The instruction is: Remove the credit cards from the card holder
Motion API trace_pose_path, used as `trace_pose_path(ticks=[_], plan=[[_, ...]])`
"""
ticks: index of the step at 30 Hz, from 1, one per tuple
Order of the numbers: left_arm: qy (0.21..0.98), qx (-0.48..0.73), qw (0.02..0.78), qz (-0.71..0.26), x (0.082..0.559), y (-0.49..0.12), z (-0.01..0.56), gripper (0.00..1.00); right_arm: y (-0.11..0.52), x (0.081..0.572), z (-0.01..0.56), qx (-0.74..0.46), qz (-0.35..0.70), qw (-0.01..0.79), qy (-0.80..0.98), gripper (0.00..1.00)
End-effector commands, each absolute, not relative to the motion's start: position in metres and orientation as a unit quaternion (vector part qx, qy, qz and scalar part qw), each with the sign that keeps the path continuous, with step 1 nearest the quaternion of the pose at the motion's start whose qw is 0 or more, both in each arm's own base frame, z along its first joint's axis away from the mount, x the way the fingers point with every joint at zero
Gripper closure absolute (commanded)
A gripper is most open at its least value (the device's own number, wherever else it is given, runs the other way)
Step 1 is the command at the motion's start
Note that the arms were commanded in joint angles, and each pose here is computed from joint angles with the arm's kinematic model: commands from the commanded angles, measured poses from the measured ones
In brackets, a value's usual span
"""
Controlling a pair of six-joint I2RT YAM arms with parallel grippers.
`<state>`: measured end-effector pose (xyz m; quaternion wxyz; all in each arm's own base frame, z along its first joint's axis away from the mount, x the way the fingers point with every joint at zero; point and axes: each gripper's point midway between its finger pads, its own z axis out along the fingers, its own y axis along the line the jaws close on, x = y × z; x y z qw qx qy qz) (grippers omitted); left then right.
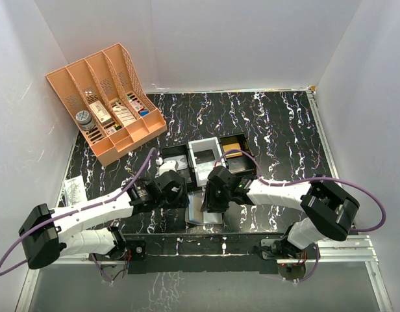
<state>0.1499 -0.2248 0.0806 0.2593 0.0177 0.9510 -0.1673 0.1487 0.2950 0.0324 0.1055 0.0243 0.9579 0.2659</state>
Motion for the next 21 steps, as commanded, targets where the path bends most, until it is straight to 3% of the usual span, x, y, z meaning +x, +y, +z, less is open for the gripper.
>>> trace_pose_path(ticks=[1, 4, 21], plan=[[0.945, 0.012, 0.278, -0.17, 0.172, -0.221, 0.091, 0.43, 0.302, 0.159, 0.045, 0.027, 0.285, 0.134, 0.949, 0.69], [0.945, 0.0, 0.277, -0.173, 0.183, -0.216, 0.091, 0.48, 0.302, 0.16, 0.046, 0.026, 0.286, 0.135, 0.948, 0.69], [0.947, -0.011, 0.286, -0.144, 0.219, -0.21, 0.072, 0.52, 0.308, 0.161, 0.047, 0.019, 0.288, 0.131, 0.949, 0.69]])
